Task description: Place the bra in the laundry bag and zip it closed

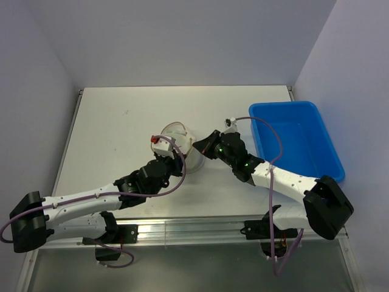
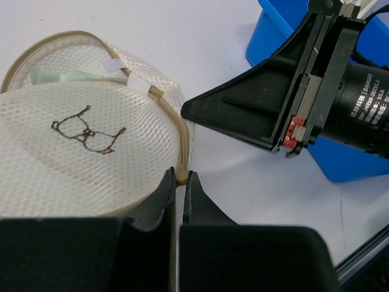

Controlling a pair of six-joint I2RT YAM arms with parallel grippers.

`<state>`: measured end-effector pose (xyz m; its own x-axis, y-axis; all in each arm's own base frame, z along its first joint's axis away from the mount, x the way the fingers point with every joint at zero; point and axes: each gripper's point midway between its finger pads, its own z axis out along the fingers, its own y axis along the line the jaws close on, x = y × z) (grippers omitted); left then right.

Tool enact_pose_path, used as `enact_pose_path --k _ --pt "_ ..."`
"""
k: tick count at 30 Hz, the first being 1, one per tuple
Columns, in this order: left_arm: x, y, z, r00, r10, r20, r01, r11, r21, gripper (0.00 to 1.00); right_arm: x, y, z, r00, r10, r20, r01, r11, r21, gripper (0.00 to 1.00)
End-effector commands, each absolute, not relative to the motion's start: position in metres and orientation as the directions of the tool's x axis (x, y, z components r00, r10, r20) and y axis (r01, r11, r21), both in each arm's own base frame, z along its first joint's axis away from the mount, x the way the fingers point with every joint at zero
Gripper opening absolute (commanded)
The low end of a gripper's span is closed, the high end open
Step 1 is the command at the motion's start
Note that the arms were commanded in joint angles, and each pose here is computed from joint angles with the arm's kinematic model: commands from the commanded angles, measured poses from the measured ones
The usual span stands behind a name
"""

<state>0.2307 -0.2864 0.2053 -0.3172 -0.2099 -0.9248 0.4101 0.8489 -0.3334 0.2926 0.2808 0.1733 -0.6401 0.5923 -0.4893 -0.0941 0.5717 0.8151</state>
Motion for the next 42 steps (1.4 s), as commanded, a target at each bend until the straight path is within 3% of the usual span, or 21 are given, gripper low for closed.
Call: enact_pose_path --k 1,11,18,21,22,25,31,39,42 --pt "0.226 -0.276 0.213 -0.31 -0.251 -0.917 0.397 0.842 -0.365 0.0 0.321 0.272 0.199 -0.545 0.63 -0.553 -0.134 0.585 0.8 0.0" --pt "0.221 -0.217 0.183 -0.338 -0.236 -0.911 0.214 0.923 -0.319 0.0 0.367 0.238 0.208 -0.458 0.623 -0.634 -0.169 0.64 0.75 0.0" --pt "0.223 -0.214 0.201 -0.295 -0.281 -0.913 0.219 0.91 -0.351 0.0 0.393 0.258 0.191 -0.564 0.496 -0.66 -0.194 0.697 0.69 0.0" --pt "0.222 -0.244 0.218 -0.302 -0.328 -0.895 0.316 0.851 -0.419 0.0 0.373 0.264 0.191 -0.595 0.452 -0.664 -0.2 0.717 0.667 0.36" --pt "0.222 -0.251 0.22 -0.308 -0.332 -0.892 0.33 0.842 -0.427 0.0 0.365 0.265 0.191 -0.602 0.451 -0.659 -0.198 0.715 0.67 0.54" --pt "0.225 -0.269 0.225 -0.309 -0.347 -0.886 0.36 0.819 -0.446 0.0 0.325 0.267 0.193 -0.617 0.473 -0.629 -0.222 0.662 0.716 0.66" --pt "0.225 -0.289 0.232 -0.302 -0.365 -0.881 0.412 0.783 -0.465 0.0 0.261 0.284 0.19 -0.676 0.486 -0.554 -0.26 0.546 0.796 0.67" --pt "0.22 -0.288 0.225 -0.323 -0.366 -0.873 0.413 0.775 -0.478 0.0 0.265 0.305 0.186 -0.714 0.466 -0.522 -0.25 0.527 0.812 0.64" --pt "0.217 -0.285 0.222 -0.328 -0.363 -0.872 0.414 0.775 -0.478 0.0 0.274 0.308 0.191 -0.702 0.474 -0.531 -0.252 0.532 0.808 0.46"
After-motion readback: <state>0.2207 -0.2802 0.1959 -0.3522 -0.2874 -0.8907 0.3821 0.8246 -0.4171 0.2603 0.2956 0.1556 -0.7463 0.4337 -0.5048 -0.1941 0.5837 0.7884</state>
